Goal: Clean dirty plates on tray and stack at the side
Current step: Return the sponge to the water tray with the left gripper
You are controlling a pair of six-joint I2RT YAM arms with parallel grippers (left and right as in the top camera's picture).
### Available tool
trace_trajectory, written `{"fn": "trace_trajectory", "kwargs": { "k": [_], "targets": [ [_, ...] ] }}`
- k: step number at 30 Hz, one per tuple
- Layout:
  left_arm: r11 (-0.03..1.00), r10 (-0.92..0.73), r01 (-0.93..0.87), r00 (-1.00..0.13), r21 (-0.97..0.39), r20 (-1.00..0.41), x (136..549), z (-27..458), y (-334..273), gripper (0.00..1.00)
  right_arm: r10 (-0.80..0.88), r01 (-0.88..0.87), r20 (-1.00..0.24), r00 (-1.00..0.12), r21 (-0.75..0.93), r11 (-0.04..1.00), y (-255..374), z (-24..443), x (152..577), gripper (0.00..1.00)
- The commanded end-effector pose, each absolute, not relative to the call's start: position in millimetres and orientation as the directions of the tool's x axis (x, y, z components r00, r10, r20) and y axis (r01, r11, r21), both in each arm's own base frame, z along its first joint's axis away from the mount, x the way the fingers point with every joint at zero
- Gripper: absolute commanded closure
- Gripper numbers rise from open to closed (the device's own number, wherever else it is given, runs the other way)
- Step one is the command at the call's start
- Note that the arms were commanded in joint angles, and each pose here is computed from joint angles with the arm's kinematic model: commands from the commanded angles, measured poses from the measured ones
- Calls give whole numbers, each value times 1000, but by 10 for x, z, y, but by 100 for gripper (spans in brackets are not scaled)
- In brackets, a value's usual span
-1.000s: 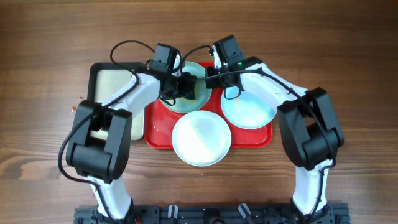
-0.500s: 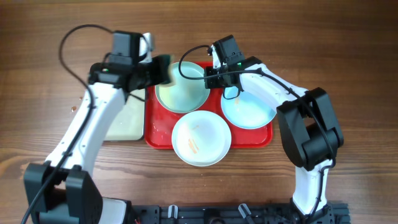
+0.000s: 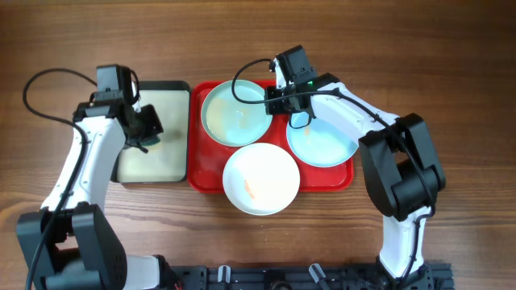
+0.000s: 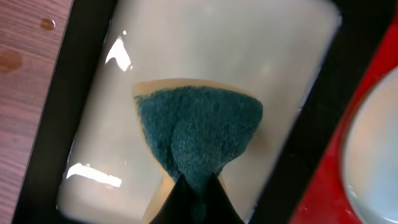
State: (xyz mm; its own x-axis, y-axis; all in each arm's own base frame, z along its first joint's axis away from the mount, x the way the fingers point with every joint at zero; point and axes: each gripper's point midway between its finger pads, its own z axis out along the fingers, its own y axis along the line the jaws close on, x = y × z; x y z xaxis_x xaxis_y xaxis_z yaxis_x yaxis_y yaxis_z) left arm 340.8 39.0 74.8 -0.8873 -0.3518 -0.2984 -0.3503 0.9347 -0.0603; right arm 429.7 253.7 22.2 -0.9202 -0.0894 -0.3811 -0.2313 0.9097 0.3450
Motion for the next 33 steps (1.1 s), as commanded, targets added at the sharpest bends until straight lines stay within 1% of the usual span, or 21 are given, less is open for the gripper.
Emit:
{"fn": "trace_trajectory", "kwargs": {
  "k": [1, 7, 8, 9, 11, 13, 19, 23, 25, 27, 29, 30, 33],
  "targets": [
    [963, -260, -270, -921, -6, -291, 3298, 482, 429, 96, -93, -246, -405, -910, 346, 905, 2575, 319, 4318, 96],
    [966, -249, -259, -924, -2, -292, 3275, 422, 426, 96, -93, -247, -406, -909, 346, 905, 2575, 319, 4318, 95],
    [966, -249, -260, -923, -2, -292, 3274, 422, 427, 96, -94, -247, -405, -909, 345, 905, 2574, 319, 4318, 83],
    [966, -249, -260, -924, -2, -291, 3272, 421, 427, 96, -93, -245, -407, -909, 342, 907, 2568, 317, 4322, 76],
    [966, -249, -260, -925, -2, -287, 3262, 418, 426, 96, -90, -238, -412, -907, 326, 915, 2540, 309, 4340, 67],
    [966, -249, -259, -927, -1, -282, 3249, 412, 423, 96, -87, -231, -416, -905, 309, 923, 2507, 296, 4354, 65],
    [966, -250, -260, -928, 0, -276, 3232, 404, 421, 96, -89, -231, -415, -905, 305, 924, 2500, 266, 4351, 65],
    [966, -250, -260, -929, 0, -275, 3228, 400, 421, 96, -85, -231, -421, -903, 308, 923, 2500, 190, 4349, 72],
    [966, -249, -259, -929, 1, -273, 3223, 399, 420, 96, -85, -231, -421, -903, 308, 923, 2501, 183, 4351, 84],
    [966, -249, -260, -929, 1, -272, 3222, 399, 421, 96, -85, -231, -422, -903, 308, 923, 2502, 184, 4353, 94],
    [966, -249, -260, -929, 1, -273, 3223, 399, 421, 96, -86, -231, -421, -903, 308, 923, 2500, 180, 4352, 95],
    [966, -249, -259, -929, 1, -273, 3223, 399, 420, 96, -86, -231, -421, -903, 308, 923, 2500, 180, 4352, 94],
    [966, -249, -260, -930, 1, -271, 3218, 394, 420, 96, -86, -232, -422, -903, 308, 923, 2502, 181, 4354, 85]
  ]
}}
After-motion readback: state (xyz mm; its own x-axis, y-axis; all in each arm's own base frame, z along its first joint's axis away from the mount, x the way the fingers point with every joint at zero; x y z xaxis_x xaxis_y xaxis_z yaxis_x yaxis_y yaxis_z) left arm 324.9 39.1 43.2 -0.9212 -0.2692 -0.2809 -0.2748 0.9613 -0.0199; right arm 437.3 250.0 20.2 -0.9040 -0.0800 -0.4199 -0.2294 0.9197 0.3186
